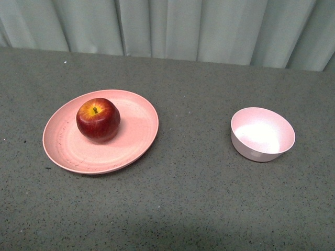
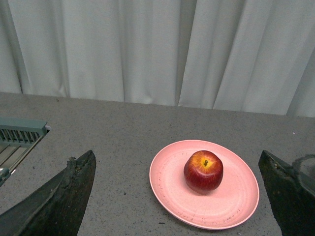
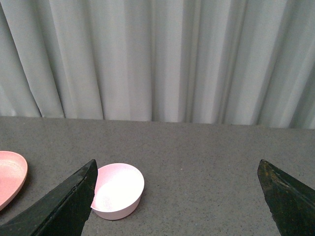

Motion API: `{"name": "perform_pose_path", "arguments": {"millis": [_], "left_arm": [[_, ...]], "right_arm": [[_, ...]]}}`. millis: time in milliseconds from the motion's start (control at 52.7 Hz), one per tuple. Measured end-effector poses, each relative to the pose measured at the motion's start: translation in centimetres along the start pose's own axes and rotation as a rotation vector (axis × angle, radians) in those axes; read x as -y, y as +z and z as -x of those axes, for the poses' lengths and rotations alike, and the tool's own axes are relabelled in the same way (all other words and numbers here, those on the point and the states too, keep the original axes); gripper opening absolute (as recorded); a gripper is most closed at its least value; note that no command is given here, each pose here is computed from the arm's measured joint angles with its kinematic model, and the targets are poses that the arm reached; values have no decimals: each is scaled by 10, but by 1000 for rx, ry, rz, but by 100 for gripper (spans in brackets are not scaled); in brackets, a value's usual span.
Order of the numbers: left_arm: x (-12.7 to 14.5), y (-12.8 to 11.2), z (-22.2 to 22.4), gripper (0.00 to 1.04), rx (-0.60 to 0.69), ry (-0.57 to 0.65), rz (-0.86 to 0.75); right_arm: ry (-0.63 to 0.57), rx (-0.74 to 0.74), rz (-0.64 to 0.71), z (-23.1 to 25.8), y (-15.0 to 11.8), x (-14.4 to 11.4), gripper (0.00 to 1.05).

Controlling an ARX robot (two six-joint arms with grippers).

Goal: Move apple from plate to bowl

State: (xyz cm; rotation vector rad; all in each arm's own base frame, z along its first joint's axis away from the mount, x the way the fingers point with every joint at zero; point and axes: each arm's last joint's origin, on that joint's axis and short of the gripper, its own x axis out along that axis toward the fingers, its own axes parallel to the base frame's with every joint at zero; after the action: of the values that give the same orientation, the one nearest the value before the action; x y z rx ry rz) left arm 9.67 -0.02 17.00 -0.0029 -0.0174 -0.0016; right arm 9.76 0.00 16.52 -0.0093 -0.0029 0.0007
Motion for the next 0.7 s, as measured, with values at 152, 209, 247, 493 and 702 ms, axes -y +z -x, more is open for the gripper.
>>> {"name": "perform_pose_path", "arguments": {"millis": [152, 209, 247, 493, 702], "left_arm": [[0, 0, 0, 98, 0, 0, 0], [0, 0, 0, 98, 0, 0, 0], [0, 0, 0, 98, 0, 0, 0], [0, 0, 0, 98, 0, 0, 0], [0, 0, 0, 98, 0, 0, 0]], "right_arm": [[0, 0, 0, 0, 0, 0, 95], [0, 0, 0, 0, 0, 0, 95], [0, 0, 0, 0, 0, 0, 95], [0, 0, 0, 0, 0, 0, 95], [0, 0, 0, 0, 0, 0, 95]]}}
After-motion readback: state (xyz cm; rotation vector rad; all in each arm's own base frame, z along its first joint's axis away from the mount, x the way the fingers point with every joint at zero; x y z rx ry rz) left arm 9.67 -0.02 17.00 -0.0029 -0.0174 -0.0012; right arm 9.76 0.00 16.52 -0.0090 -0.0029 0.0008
